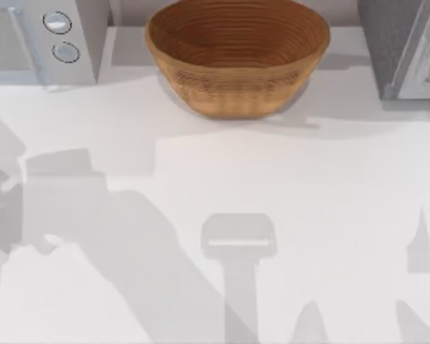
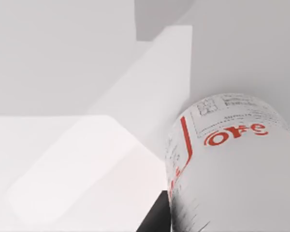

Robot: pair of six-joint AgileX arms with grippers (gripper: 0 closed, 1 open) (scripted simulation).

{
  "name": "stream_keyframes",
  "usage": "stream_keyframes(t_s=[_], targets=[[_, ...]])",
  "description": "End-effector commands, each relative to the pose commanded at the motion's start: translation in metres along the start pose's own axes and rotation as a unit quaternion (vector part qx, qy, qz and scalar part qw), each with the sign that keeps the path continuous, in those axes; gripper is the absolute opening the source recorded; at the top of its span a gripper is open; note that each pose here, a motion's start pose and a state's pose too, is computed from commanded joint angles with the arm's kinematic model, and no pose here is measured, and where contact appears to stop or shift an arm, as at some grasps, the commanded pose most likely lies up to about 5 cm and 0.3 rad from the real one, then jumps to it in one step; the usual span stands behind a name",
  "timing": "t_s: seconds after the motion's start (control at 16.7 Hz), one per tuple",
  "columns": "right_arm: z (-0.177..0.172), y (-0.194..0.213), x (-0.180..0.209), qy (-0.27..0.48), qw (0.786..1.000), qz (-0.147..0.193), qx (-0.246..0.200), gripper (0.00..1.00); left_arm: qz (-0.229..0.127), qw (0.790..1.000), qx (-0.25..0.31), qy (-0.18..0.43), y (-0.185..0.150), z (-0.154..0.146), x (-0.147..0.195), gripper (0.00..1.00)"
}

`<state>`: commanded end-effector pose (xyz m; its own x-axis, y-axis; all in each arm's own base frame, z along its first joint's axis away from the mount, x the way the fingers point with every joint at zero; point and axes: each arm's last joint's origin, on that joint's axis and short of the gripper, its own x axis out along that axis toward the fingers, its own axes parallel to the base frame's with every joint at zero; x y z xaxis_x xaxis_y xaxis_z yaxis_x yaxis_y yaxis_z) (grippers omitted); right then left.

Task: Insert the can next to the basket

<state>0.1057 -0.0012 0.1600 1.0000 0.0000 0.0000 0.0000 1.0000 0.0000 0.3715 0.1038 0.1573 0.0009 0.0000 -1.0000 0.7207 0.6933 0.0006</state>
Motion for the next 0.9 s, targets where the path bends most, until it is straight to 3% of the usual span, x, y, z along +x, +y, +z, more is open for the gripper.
stream_keyframes(t_s=[0.42, 0.66, 0.9], targets=[[0.0, 0.0, 0.0, 0.0, 1.0, 0.0, 0.0, 1.0, 0.003, 1.0, -0.025, -0.006, -0.007, 0.019, -0.007, 0.0], [0.0, 0.0, 0.0, 0.0, 1.0, 0.0, 0.0, 1.0, -0.015, 0.997, -0.079, -0.003, -0.03, 0.062, -0.01, 0.0], [0.0, 0.0, 0.0, 0.0, 1.0, 0.0, 0.0, 1.0, -0.058, 0.987, -0.144, 0.039, -0.071, 0.114, 0.003, 0.0]])
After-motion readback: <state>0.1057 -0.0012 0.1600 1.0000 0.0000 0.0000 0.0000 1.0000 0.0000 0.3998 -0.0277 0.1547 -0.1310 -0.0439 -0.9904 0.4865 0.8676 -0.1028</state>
